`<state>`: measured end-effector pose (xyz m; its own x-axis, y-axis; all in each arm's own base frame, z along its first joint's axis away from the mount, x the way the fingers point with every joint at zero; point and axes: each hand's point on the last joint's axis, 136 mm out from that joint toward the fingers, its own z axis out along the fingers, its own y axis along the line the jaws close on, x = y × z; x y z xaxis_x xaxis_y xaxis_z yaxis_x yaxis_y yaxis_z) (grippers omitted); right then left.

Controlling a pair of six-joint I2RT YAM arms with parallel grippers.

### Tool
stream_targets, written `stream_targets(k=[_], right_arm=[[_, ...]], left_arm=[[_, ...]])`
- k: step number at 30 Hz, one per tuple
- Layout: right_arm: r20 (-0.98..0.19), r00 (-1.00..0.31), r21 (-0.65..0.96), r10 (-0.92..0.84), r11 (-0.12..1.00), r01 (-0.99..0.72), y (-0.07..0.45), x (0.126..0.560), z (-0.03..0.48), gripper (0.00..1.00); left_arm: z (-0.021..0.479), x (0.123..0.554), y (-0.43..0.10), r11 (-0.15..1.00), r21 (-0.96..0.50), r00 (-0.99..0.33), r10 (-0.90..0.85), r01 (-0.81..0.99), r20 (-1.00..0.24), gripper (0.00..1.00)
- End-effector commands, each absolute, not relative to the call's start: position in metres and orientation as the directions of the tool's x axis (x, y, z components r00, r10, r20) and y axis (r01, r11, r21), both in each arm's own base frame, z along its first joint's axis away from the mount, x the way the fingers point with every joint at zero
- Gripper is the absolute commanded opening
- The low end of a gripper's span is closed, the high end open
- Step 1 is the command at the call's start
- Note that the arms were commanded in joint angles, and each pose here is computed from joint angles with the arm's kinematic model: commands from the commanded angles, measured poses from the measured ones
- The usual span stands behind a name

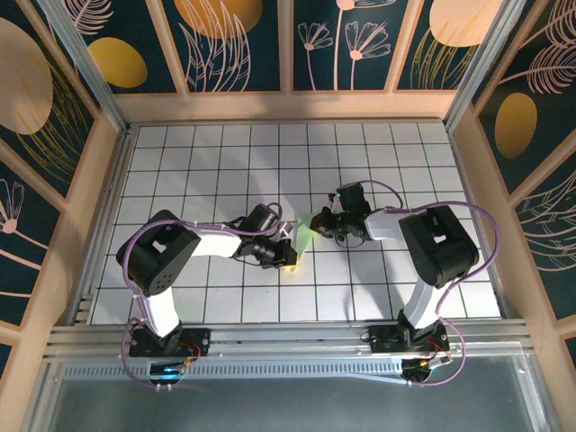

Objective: Fold a paper plane with a square sheet of paper (fold left side to right side)
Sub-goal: Fold the wing for the fifth time at the center of the table.

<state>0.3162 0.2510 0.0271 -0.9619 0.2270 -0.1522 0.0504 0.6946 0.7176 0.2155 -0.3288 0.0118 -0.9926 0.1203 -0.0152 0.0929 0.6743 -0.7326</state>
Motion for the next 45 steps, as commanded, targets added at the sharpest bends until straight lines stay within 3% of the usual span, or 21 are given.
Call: stream_targets(k=[1,14,28,45], right_arm=[[-0.141,-0.967,0.678,0.213,0.732,0.062,0.245,0.317,0.012,0.00],[-0.095,-0.970,0.635,0.224,0.764,0.114,0.234,0.303,-0.008,0.00],[-0.088,-0.971,0.630,0.223,0.767,0.119,0.233,0.301,-0.010,0.00],[-0.077,-0.972,0.602,0.220,0.788,0.131,0.228,0.299,-0.018,0.00]], left_arm=[[-0.003,0.212,-0.317,0.739,-0.671,-0.996,0.091,0.057,0.015,0.00],[0.053,0.254,-0.357,0.659,-0.737,-0.989,0.104,0.149,-0.108,0.00],[0.020,0.263,-0.363,0.689,-0.710,-0.989,0.121,0.146,-0.086,0.00],[-0.014,0.206,-0.330,0.761,-0.628,-0.976,0.218,0.165,0.008,0.00]])
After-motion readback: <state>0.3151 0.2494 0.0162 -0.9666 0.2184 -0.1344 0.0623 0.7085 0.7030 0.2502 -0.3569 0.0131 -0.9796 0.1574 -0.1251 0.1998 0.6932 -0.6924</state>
